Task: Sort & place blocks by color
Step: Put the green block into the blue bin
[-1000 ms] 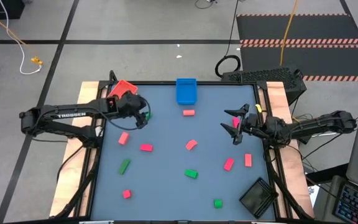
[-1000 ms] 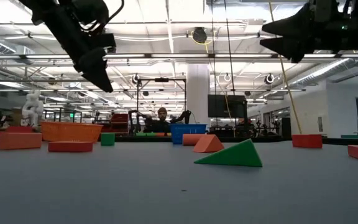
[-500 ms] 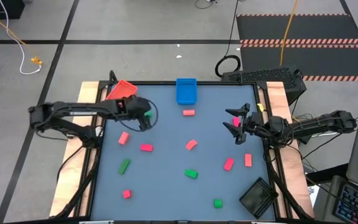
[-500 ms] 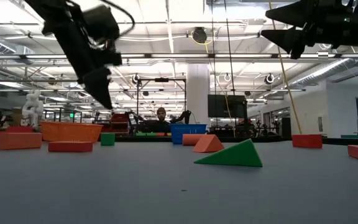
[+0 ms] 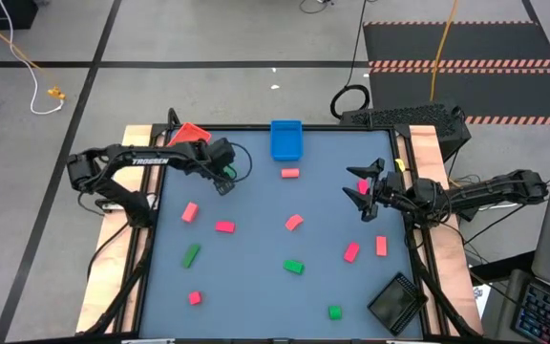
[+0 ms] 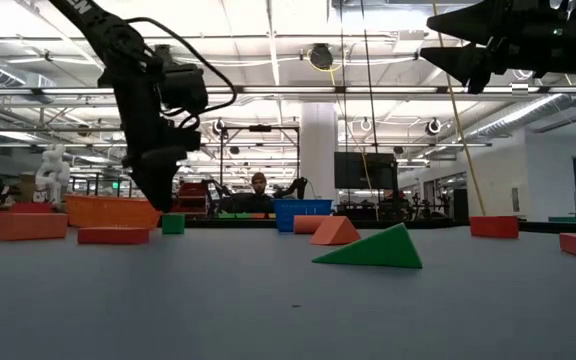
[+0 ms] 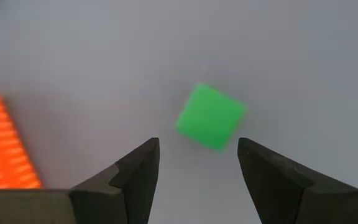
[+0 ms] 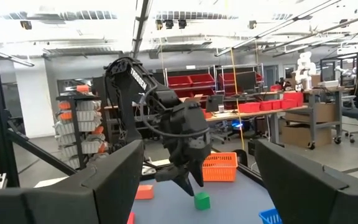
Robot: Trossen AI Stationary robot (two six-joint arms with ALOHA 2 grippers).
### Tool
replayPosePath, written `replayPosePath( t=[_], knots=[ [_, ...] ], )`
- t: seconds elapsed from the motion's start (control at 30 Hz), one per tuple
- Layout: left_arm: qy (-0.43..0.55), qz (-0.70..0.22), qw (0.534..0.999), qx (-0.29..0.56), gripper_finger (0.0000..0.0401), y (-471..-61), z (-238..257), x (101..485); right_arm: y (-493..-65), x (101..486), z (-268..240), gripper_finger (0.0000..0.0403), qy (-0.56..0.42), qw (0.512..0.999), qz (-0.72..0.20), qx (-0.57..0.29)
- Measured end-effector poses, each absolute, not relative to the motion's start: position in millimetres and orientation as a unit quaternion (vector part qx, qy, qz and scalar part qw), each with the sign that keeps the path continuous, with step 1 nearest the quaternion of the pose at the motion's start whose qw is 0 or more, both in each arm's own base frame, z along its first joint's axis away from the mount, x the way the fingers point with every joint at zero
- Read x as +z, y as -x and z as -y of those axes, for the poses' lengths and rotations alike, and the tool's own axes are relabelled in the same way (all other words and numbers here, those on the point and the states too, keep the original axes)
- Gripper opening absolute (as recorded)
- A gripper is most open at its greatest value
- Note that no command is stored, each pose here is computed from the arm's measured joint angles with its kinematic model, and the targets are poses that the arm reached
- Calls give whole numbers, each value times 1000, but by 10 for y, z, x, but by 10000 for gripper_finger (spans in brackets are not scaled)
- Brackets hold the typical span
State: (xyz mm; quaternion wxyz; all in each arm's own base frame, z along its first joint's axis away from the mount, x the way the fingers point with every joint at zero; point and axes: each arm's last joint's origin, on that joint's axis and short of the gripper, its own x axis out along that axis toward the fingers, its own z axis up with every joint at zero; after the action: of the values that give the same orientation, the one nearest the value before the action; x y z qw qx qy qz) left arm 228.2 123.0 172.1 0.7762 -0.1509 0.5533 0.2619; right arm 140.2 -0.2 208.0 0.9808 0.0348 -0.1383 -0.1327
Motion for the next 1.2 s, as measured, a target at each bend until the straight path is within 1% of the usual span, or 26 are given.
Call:
replayPosePath(
  t=[0.13,0.27,0.67,0.83,1.0,1.2],
  knots=[
    [126,-543,795,240,221,-2351,-1267,1825,-1402,2081,2,303,-25,981,137,-134],
    [116,-537,802,235,227,-2381,-1283,1872,-1402,2081,2,303,-22,981,136,-135],
    [120,-532,804,239,287,-2386,-1293,1877,-1403,2078,2,303,-22,981,134,-135],
    [126,-530,805,232,304,-2396,-1275,1876,-1406,2070,1,303,-21,982,130,-135],
    [133,-532,805,227,310,-2407,-1277,1851,-1406,2070,1,303,-21,982,130,-135],
    [147,-558,784,229,310,-2447,-1324,1664,-1406,2068,1,303,-21,982,129,-135]
  ],
)
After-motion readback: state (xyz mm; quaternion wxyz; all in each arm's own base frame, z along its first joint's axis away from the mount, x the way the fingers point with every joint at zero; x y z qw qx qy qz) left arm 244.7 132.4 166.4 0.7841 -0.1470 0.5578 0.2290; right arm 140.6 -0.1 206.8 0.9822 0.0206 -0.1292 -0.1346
